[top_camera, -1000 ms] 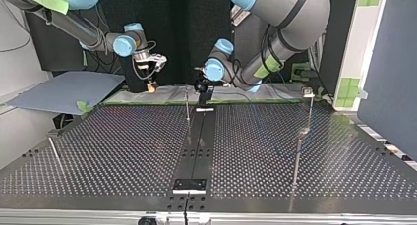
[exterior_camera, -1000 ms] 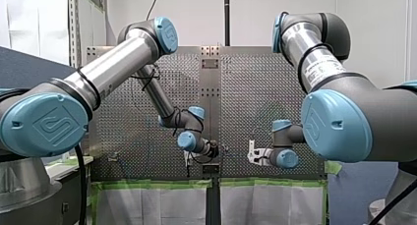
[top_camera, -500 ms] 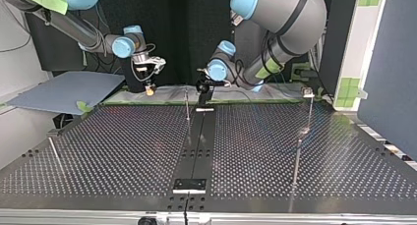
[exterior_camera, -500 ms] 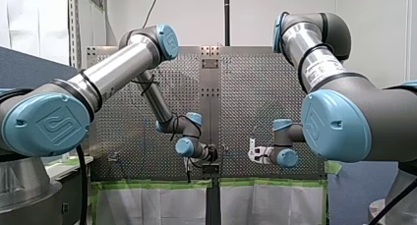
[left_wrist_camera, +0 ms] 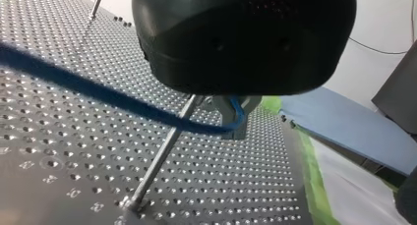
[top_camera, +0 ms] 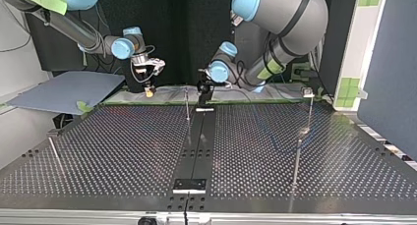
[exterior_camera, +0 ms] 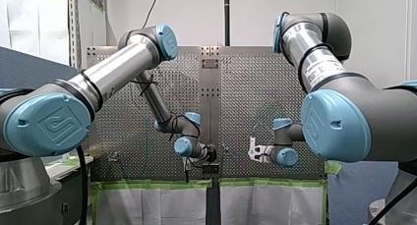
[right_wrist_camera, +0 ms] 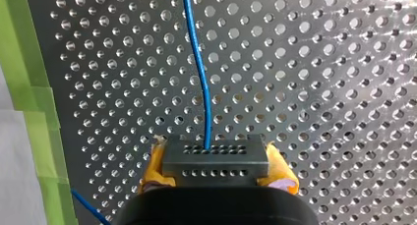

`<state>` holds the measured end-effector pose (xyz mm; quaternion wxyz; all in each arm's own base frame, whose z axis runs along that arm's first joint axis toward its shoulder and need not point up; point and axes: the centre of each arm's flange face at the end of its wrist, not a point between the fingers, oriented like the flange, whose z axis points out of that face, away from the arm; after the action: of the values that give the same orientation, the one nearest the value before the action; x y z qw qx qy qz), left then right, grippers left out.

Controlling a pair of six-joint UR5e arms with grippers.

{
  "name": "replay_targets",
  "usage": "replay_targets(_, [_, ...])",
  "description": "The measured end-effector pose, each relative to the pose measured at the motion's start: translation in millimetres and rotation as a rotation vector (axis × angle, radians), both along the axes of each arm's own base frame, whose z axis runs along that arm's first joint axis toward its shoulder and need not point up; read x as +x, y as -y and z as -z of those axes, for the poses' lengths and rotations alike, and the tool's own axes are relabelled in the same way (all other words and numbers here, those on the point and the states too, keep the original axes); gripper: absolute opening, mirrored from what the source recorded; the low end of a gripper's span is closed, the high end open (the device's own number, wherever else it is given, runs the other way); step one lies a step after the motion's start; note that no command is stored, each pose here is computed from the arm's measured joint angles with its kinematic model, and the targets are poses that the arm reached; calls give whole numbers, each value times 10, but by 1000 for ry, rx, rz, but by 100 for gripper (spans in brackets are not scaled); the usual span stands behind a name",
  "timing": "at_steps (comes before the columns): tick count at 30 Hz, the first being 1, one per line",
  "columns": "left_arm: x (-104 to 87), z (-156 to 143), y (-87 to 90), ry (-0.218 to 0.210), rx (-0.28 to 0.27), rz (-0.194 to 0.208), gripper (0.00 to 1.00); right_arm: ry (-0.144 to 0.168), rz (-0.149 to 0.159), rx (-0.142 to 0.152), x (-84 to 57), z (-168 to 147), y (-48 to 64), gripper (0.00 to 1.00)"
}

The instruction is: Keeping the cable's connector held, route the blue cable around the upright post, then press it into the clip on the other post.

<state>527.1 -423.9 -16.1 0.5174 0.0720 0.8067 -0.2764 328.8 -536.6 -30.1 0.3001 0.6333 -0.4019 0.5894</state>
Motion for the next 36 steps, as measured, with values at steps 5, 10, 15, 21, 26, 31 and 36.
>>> replay_targets(5, [102, -69, 25, 12, -24, 3, 0, 5, -3, -11, -7, -24, 49, 0])
replay_targets(10, [188, -145, 73, 13, -54, 5, 0, 8, -3, -19, -14, -43, 88, 0])
replay_targets(15, [231, -89, 75, -3, -69, -2, 0, 10, 3, -27, -47, -50, 124, 0])
replay_targets(21, [287, -29, 65, -14, -91, -14, 0, 17, 0, -33, -75, -30, 154, 0])
replay_targets(26, [334, -45, 49, -15, -108, -20, 0, 4, 2, -16, -105, 86, 178, 0])
replay_targets(31, [328, 32, 42, -30, -115, -18, 0, 1, 7, -16, -127, 100, 217, 0])
replay_targets(36, [326, 142, 46, -40, -113, -17, 0, 8, 15, -28, -165, 91, 277, 0])
